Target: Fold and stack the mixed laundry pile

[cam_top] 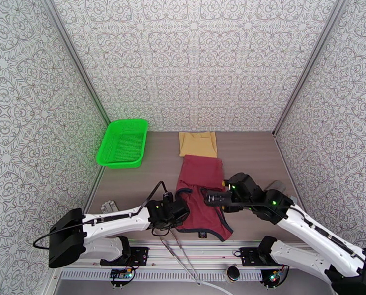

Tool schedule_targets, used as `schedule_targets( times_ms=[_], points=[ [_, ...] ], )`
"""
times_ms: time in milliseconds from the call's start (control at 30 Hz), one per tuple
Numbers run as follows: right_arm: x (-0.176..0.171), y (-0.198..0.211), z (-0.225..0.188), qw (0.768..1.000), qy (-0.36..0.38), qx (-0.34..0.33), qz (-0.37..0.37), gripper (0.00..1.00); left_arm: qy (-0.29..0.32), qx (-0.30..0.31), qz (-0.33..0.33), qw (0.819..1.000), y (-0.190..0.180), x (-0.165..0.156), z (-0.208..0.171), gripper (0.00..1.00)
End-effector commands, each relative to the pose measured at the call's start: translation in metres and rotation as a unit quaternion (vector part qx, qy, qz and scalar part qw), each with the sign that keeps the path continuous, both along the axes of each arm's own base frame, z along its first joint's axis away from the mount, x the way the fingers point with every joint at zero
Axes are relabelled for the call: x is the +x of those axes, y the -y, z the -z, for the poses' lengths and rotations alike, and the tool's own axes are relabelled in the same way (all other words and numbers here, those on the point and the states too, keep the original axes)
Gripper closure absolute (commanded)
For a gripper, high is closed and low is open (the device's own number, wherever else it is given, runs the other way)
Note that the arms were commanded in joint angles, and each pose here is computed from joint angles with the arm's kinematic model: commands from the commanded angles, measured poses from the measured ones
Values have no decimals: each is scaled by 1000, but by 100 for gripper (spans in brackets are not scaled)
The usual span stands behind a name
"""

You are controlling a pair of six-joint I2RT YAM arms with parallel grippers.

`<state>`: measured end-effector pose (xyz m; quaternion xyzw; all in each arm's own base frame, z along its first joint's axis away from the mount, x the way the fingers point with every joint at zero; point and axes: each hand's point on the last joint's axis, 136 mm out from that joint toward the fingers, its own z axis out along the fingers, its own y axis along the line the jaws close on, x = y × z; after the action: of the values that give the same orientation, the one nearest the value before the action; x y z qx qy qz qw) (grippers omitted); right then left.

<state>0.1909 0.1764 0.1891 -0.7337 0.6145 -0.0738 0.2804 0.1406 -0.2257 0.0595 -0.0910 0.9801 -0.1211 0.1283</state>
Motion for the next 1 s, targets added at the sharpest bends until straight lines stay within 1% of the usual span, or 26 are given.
schedule_targets(
  times_ms=[0, 67, 133, 167, 200, 267, 367, 433, 567, 733, 867, 967],
  points=[
    [-34, 28, 47, 983, -88, -127, -96, 27, 12, -33, 22, 999, 9, 4, -6, 100],
    [-39, 29, 63, 978, -104, -140, -113, 30, 14, -40, 22, 999, 7, 6, -5, 100],
    [-42, 23, 72, 978, -110, -127, -127, 35, 13, -45, 18, 999, 4, 8, -5, 100],
    [-46, 21, 76, 976, -119, -120, -135, 35, 13, -46, 16, 999, 2, 8, -5, 100],
    [-51, 20, 81, 974, -132, -118, -141, 36, 14, -48, 15, 999, 1, 9, -6, 100],
    [-61, 24, 95, 967, -151, -133, -158, 35, 17, -52, 11, 998, -2, 10, -7, 100],
    [-74, 23, 112, 960, -154, -142, -187, 34, 19, -61, 9, 998, -3, 12, -9, 100],
    [-81, 19, 117, 957, -157, -141, -201, 34, 20, -62, 10, 998, -3, 13, -10, 100],
    [-91, 24, 123, 945, -155, -174, -229, 34, 18, -64, 11, 998, -3, 13, -9, 100],
    [-100, 28, 125, 938, -154, -186, -248, 35, 17, -70, 10, 997, -1, 14, -7, 100],
    [-111, 30, 137, 932, -167, -188, -261, 40, 14, -70, 7, 997, -1, 15, -6, 100],
    [-116, 30, 145, 930, -170, -188, -265, 41, 14, -70, 8, 997, -1, 14, -6, 100]
  ],
)
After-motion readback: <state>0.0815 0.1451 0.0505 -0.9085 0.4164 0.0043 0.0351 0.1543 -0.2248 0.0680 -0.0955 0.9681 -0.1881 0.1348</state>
